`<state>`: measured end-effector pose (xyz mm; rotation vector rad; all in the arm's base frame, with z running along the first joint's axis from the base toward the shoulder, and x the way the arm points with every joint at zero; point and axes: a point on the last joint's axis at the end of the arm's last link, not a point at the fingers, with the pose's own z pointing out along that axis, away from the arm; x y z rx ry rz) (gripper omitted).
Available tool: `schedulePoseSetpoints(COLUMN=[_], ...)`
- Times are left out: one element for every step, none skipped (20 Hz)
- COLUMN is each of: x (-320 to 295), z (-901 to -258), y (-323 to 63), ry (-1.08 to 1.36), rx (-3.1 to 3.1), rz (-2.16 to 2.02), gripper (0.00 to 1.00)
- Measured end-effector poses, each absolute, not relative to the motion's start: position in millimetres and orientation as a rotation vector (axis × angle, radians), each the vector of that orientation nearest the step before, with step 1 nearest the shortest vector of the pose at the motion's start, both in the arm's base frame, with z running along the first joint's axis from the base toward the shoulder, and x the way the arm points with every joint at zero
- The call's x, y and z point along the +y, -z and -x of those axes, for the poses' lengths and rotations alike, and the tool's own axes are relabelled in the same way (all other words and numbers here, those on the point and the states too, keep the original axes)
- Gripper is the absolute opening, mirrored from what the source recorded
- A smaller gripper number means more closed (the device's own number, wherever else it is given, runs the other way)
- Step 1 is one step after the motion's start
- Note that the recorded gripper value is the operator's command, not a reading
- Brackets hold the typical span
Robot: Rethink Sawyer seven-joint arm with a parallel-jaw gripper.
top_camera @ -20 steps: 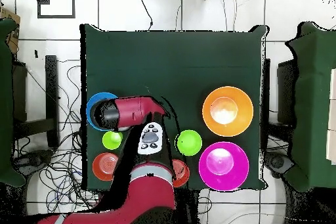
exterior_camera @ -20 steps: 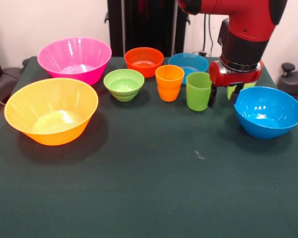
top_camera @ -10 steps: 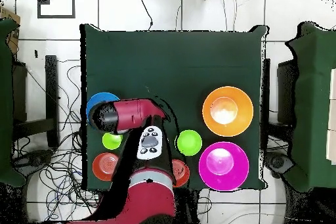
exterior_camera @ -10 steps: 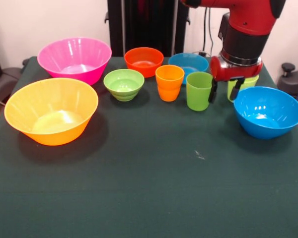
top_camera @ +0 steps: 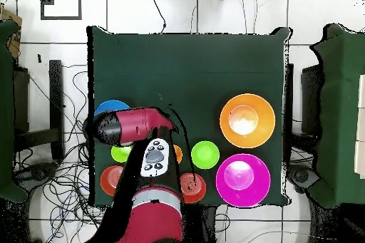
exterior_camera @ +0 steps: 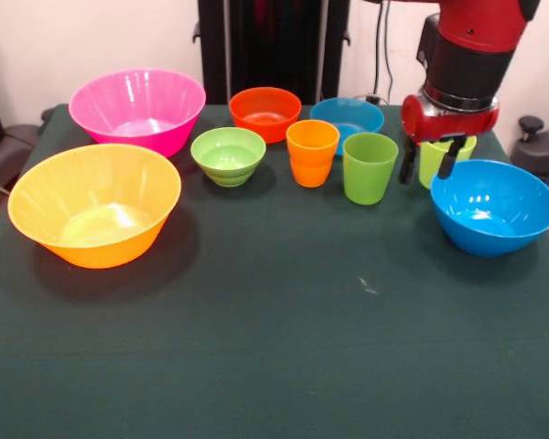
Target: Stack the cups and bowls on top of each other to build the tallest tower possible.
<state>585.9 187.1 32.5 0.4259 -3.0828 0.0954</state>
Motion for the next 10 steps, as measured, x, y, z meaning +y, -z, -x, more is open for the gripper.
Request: schedulePoseSetpoints(x=[189.0, 189.7, 190.4, 192.1, 194.3, 196.1, 197.9, 199.7, 201.5, 207.0], z=[-585.4, -585.4, -585.3, -585.3, -585.2, -584.8, -584.3, -583.3, -582.1, -579.1], y=[-32.2, -32.1, -31.9, -31.3, -29.7, -27.8, -26.0, -23.6, -20.9, -14.3], ry=[-0.095, -0.096, -0.096, -0.095, -0.094, -0.094, -0.095, -0.095, -0.095, -0.094], rx=[-3.084, -3.085, -3.086, -3.090, -3.097, -3.101, -3.105, -3.108, -3.111, -3.118], rz=[-0.431, -0.433, -0.435, -0.439, -0.444, -0.448, -0.452, -0.455, -0.458, -0.465], gripper=[1.00, 1.00, 1.00, 1.00, 1.00, 1.00, 1.00, 1.00, 1.00, 1.00])
